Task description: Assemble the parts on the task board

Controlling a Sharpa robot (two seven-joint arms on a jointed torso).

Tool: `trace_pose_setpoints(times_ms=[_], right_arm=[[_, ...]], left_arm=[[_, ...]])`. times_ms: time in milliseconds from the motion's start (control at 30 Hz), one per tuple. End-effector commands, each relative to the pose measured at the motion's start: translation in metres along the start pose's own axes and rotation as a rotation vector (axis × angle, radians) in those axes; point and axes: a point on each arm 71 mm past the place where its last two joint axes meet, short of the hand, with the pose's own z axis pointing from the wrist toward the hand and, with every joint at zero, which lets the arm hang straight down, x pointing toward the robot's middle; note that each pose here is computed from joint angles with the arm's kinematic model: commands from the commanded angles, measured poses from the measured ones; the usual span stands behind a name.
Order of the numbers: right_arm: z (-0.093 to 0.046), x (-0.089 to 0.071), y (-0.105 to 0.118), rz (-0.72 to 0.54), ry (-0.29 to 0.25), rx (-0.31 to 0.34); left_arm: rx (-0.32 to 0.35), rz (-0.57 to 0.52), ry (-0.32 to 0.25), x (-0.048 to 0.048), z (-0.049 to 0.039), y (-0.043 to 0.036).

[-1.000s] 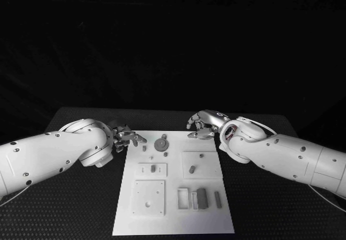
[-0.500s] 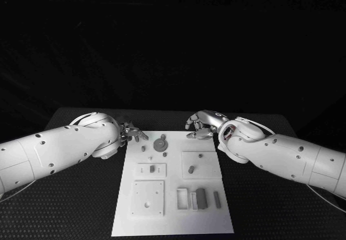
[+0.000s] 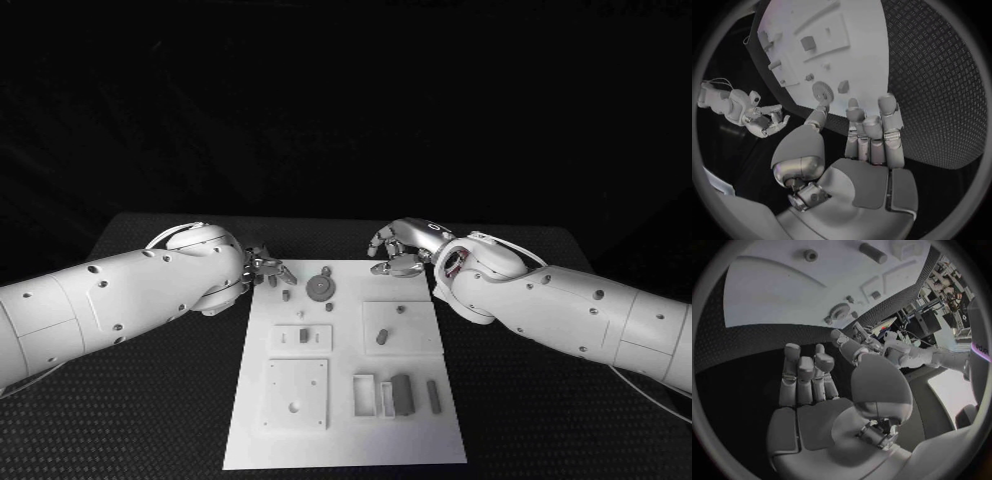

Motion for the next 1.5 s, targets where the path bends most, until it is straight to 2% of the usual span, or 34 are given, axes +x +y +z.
trace_pose_setpoints(times_ms=[33, 533, 1067, 1200, 1367, 1500], right_arm=[[0.001, 0.001, 0.002, 0.0, 0.001, -0.007], [0.0, 0.0, 0.002, -0.001, 0.002, -0.007], [0.001, 0.001, 0.002, -0.001, 0.006, -0.007], [0.001, 0.001, 0.002, 0.0, 0.006, -0.007], [0.001, 0.001, 0.002, 0.001, 0.007, -0.008], [0.001, 0.001, 0.002, 0.0, 0.006, -0.007]], left_arm=[[0.005, 0.043, 0.034, 0.0041, 0.0015, -0.0031], [-0.006, 0.046, 0.042, 0.0122, 0.0079, 0.0006], [0.002, 0.043, 0.055, 0.0155, 0.0124, -0.0008], [0.008, 0.043, 0.06, 0.0164, 0.0122, -0.0032], [0.016, 0.045, 0.07, 0.0198, 0.0128, -0.0059], [0.014, 0.043, 0.071, 0.0216, 0.0138, -0.0051]])
